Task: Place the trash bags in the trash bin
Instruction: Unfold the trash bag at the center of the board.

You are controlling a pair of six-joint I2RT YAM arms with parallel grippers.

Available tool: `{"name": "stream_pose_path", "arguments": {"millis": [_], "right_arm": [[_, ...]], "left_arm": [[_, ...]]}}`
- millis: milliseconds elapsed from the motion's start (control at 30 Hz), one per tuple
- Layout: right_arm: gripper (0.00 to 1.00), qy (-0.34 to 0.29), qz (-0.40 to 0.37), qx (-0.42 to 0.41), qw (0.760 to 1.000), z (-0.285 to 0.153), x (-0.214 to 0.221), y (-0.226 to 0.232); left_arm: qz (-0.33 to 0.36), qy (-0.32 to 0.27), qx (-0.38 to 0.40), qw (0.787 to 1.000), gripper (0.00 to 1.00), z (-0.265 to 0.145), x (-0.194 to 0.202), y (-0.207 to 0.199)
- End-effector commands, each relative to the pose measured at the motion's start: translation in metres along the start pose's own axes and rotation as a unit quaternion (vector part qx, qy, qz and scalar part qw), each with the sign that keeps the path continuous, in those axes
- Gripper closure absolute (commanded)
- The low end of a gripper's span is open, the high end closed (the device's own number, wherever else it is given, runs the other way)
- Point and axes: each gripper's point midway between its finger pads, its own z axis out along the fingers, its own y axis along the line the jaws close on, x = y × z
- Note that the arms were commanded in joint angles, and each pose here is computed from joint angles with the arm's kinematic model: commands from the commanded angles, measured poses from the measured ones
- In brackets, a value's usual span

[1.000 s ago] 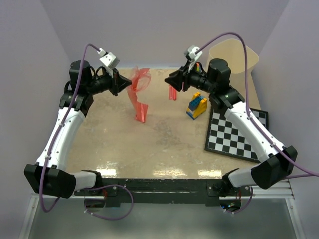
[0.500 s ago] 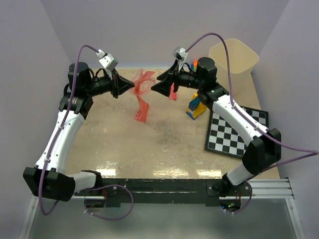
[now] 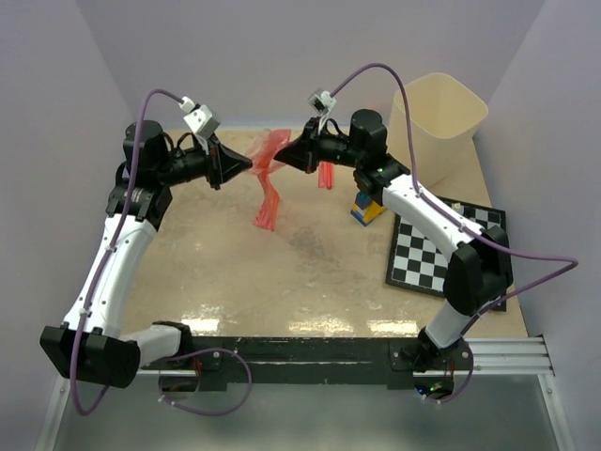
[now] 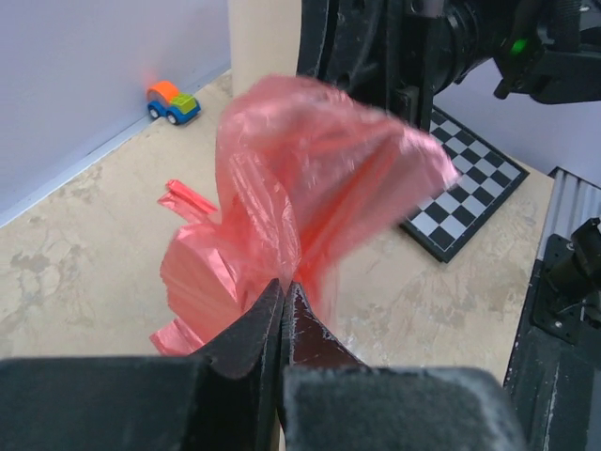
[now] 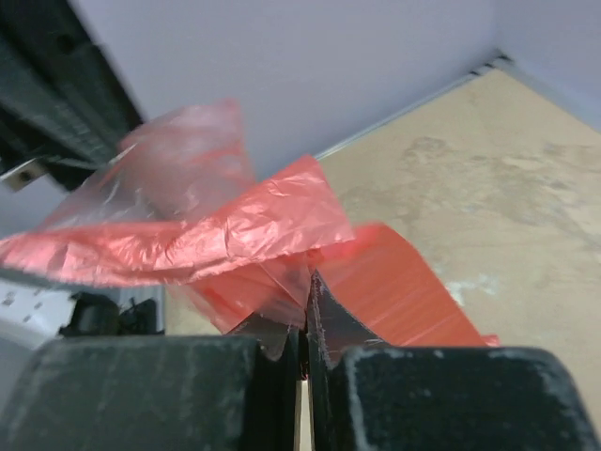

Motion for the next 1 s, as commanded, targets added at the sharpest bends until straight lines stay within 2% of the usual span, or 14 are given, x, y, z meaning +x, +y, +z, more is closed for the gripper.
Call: {"name": "stream_pose_path", "arguments": {"millis": [0, 100, 200, 267, 300, 333, 467, 533, 733, 867, 967], "right_arm": [[1.00, -0.065, -0.027, 0.144, 0.987, -0.027, -0.053, -0.033], [1.00, -0.069, -0.021, 0.201, 0.977, -0.044, -0.055, -0.051], [1.00, -0.058, -0.030, 0.163, 0.985, -0.042, -0.051, -0.037], [1.00, -0.049, -0.044, 0.133, 0.989, -0.038, -0.046, -0.026], [1.00, -0.045, -0.052, 0.126, 0.990, -0.037, -0.044, -0.021], [1.00, -0.038, -0.059, 0.131, 0.989, -0.036, -0.042, -0.021], [1.00, -0.032, -0.067, 0.139, 0.988, -0.039, -0.041, -0.022], [1.00, -0.031, -0.066, 0.137, 0.988, -0.040, -0.040, -0.020], [1.00, -0.032, -0.061, 0.132, 0.989, -0.037, -0.040, -0.019], [1.00, -0.033, -0.069, 0.129, 0.989, -0.037, -0.044, -0.017], [1.00, -0.032, -0.072, 0.127, 0.989, -0.037, -0.045, -0.014]], "left_arm": [[0.026, 0.000, -0.052, 0.998, 1.00, -0.015, -0.001, 0.003], [0.034, 0.012, -0.085, 0.996, 1.00, -0.020, 0.010, 0.013], [0.020, 0.020, -0.065, 0.997, 1.00, -0.017, 0.020, 0.008], [0.021, 0.017, -0.040, 0.999, 0.75, -0.014, 0.019, 0.001], [0.025, 0.011, -0.037, 0.999, 0.58, -0.013, 0.014, 0.000], [0.036, 0.003, -0.036, 0.999, 0.48, -0.013, 0.007, 0.000], [0.130, -0.037, -0.044, 0.990, 0.26, -0.015, -0.030, -0.008], [0.188, -0.040, -0.049, 0.980, 0.21, -0.010, -0.042, -0.013], [0.227, -0.004, -0.016, 0.974, 0.24, 0.024, -0.033, -0.023], [0.232, 0.025, -0.034, 0.972, 0.36, 0.046, -0.024, -0.002], [0.235, 0.044, -0.025, 0.971, 0.50, 0.057, -0.020, 0.006]]}}
